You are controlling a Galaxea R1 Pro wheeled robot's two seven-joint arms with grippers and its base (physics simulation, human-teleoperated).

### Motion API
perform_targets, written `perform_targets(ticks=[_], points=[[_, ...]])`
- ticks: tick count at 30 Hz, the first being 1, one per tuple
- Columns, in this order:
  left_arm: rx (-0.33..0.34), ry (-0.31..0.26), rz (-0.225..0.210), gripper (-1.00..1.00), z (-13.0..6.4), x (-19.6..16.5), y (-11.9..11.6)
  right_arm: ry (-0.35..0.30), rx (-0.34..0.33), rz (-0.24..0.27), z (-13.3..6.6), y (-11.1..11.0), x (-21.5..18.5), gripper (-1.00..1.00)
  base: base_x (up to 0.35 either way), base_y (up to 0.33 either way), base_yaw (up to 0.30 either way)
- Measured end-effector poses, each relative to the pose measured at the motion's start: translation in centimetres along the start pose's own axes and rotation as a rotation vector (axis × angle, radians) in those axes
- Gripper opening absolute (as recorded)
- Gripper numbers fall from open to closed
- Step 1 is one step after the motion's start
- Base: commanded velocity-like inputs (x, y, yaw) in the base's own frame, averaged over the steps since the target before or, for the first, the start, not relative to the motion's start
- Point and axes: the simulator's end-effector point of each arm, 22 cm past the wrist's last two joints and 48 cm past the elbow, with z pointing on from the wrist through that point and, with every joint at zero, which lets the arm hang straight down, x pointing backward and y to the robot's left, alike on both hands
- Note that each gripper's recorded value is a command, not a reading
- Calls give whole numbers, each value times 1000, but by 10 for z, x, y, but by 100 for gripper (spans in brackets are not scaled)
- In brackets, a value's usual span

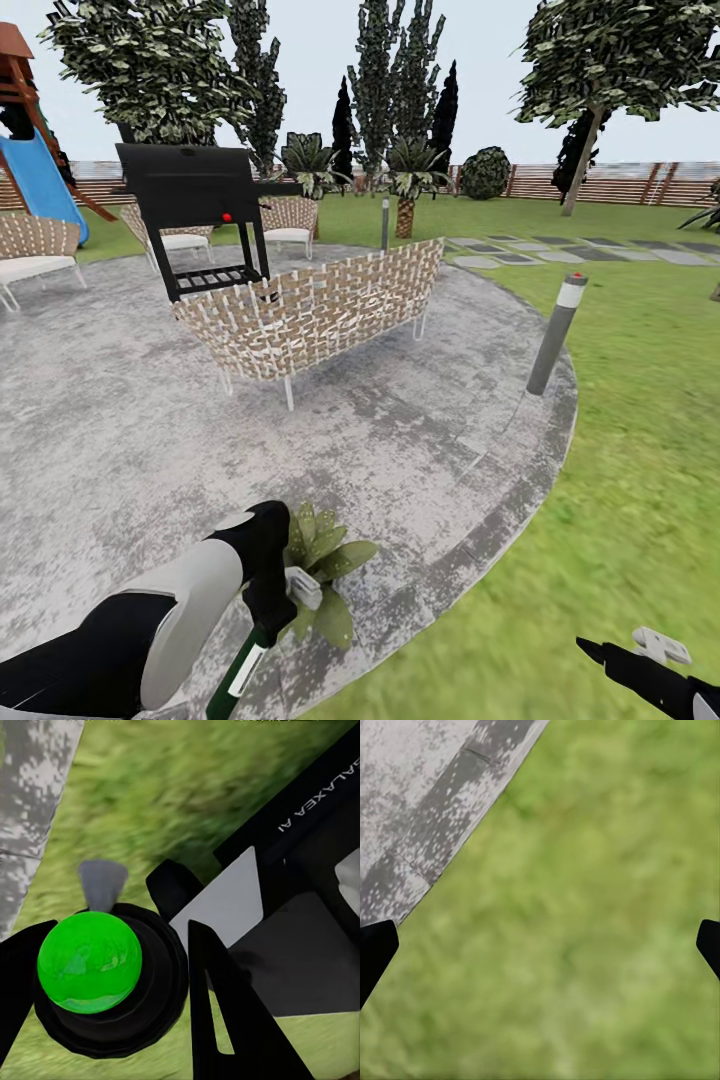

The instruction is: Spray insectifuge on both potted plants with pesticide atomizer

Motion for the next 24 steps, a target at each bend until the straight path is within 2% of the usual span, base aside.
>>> perform_targets(ticks=[3,5,6,10,13,21,24], points=[[-16,-2,3,-100,0,-1,3,0,0,0,0,0,0,100,0,0,1],[-54,-3,5,-100,-1,-2,10,0,0,0,0,0,0,100,0,0,0],[-96,-1,6,-100,0,-2,19,0,0,0,0,0,0,100,0,0,0],[-85,27,3,-100,25,11,12,0,0,0,0,0,0,100,0,0,0],[-78,37,5,-100,34,15,8,1,0,0,0,0,0,100,0,0,0],[-77,35,5,-100,34,15,8,1,0,0,0,0,1,100,17,0,0],[-109,-12,3,-100,19,2,16,1,0,0,0,0,0,100,198,0,0]])
